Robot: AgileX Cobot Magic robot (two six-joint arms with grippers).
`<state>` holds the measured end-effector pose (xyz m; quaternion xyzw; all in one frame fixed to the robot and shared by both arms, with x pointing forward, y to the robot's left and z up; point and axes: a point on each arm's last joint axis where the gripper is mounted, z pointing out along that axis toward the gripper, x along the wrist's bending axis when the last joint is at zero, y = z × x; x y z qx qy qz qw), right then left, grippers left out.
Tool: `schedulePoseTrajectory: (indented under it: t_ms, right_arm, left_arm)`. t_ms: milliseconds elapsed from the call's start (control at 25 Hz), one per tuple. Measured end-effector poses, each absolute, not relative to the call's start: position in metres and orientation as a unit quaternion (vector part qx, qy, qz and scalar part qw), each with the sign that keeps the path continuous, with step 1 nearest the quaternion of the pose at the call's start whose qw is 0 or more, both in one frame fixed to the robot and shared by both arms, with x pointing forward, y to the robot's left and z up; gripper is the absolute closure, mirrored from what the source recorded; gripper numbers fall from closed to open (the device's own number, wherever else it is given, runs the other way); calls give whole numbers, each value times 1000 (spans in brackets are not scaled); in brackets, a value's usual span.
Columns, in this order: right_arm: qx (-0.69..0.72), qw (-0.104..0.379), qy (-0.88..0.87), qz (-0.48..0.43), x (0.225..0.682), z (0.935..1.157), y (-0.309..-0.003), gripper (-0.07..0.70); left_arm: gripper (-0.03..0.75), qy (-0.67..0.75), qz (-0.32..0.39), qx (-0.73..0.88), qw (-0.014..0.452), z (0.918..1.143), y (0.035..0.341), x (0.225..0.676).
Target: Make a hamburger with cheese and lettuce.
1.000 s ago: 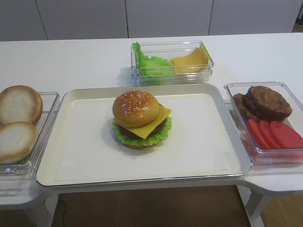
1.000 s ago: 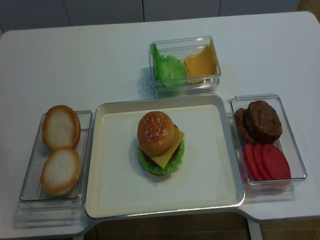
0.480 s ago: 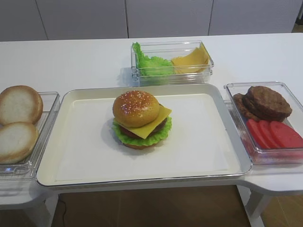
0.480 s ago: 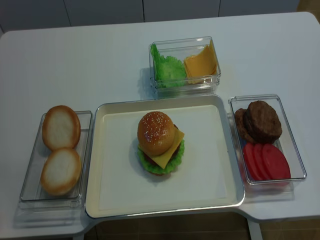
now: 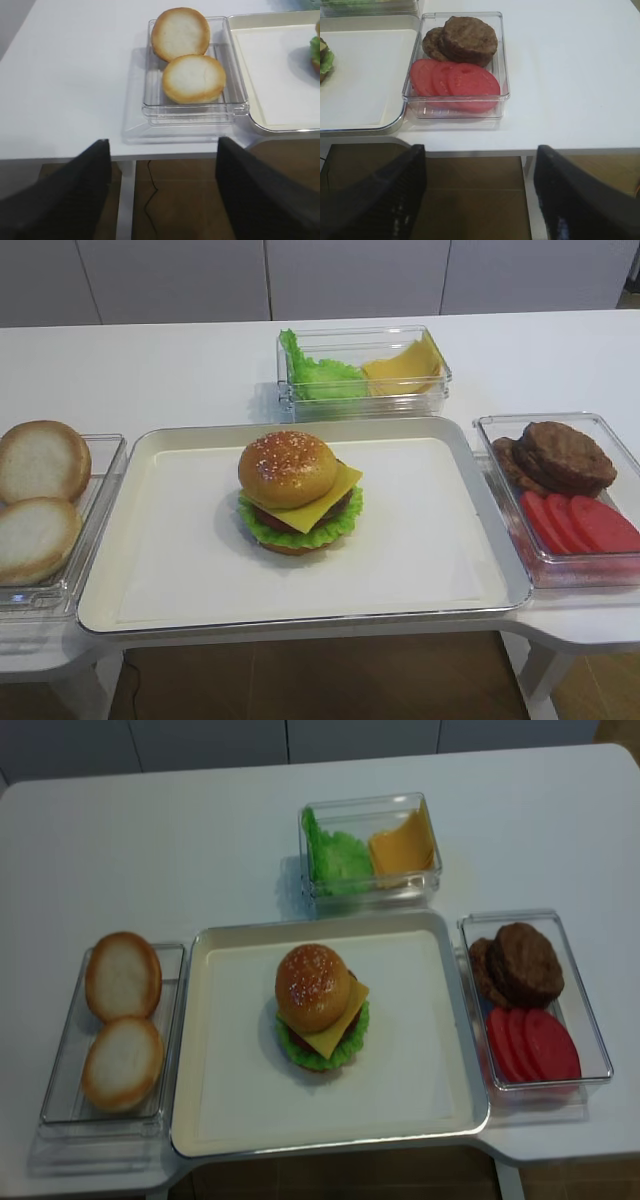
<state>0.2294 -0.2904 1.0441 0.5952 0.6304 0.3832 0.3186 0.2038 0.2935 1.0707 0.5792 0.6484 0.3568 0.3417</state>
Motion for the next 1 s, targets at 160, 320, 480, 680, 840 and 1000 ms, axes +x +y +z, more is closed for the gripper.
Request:
schedulePoseTrajectory:
  t_ms: [160,320,480,680,840,1000]
  right_arm:
    - [595,319,630,383,229,1044,-290,123]
    - [595,319,630,383,229,1044,-290,123]
    - [595,319,630,383,229,1044,-290,123]
    - [595,319,630,383,229,1044,-290,123]
    - [595,319,630,383,229,1044,-290,123]
    - [595,319,630,383,229,1044,-290,123]
  left_arm:
    - [230,647,337,585,356,1068,290,206]
    - [230,648,329,592,348,1061,290,209]
    - [230,655,314,601,334,1049,290,215]
    - [230,655,312,603,331,1048,290,216]
    - [230,654,313,605,330,1048,290,216]
    - [230,655,310,606,328,1045,291,217]
